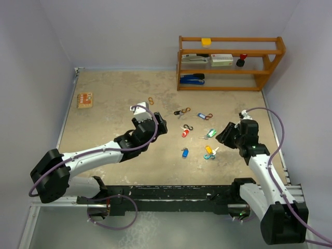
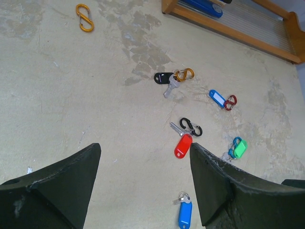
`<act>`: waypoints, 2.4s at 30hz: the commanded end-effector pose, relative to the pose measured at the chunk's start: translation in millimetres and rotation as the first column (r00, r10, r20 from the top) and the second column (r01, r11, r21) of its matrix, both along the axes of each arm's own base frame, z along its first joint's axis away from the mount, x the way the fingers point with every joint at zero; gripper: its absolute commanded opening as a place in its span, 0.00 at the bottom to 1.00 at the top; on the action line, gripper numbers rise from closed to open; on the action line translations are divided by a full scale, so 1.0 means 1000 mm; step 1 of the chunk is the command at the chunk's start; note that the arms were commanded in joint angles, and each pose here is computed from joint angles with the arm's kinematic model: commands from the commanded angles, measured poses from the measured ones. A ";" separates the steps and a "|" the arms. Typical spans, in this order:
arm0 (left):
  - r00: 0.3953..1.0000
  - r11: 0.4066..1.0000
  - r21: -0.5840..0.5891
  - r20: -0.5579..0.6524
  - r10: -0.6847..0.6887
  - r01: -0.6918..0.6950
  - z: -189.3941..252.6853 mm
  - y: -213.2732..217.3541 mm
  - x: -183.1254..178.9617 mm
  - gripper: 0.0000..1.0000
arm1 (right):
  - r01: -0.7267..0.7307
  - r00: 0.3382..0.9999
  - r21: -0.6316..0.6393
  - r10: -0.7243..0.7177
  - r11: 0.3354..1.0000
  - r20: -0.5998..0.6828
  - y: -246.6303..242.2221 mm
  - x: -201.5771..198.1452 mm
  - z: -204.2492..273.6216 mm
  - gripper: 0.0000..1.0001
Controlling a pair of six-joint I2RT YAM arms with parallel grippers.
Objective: Put the keys on the keyring
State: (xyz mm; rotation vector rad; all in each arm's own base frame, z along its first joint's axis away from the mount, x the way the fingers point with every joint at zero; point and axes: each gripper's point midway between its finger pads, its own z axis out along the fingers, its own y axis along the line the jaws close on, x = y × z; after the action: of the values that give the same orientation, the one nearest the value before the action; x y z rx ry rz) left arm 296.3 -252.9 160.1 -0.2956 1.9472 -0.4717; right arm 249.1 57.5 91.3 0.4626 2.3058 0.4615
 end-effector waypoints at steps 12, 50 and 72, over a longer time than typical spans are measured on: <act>0.999 0.998 -0.038 0.012 0.042 -0.042 0.010 0.003 0.009 0.73 | -0.296 0.949 -0.058 0.300 0.954 0.100 0.102 0.028 0.030 0.40; 0.996 0.996 -0.031 -0.043 0.083 -0.084 0.001 0.028 0.016 0.72 | -0.525 0.849 -0.239 0.482 0.817 -0.216 0.156 -0.017 -0.040 0.46; 0.996 0.996 -0.049 -0.036 0.077 -0.079 0.001 0.033 0.013 0.72 | -0.415 0.894 -0.217 0.352 0.883 -0.278 0.161 -0.047 -0.063 0.58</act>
State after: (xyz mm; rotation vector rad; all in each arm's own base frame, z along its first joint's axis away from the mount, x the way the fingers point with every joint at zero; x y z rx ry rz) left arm 306.4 -222.4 145.0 -0.3807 2.0036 -0.4183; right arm 202.1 216.9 33.2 -0.1621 2.6476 0.2954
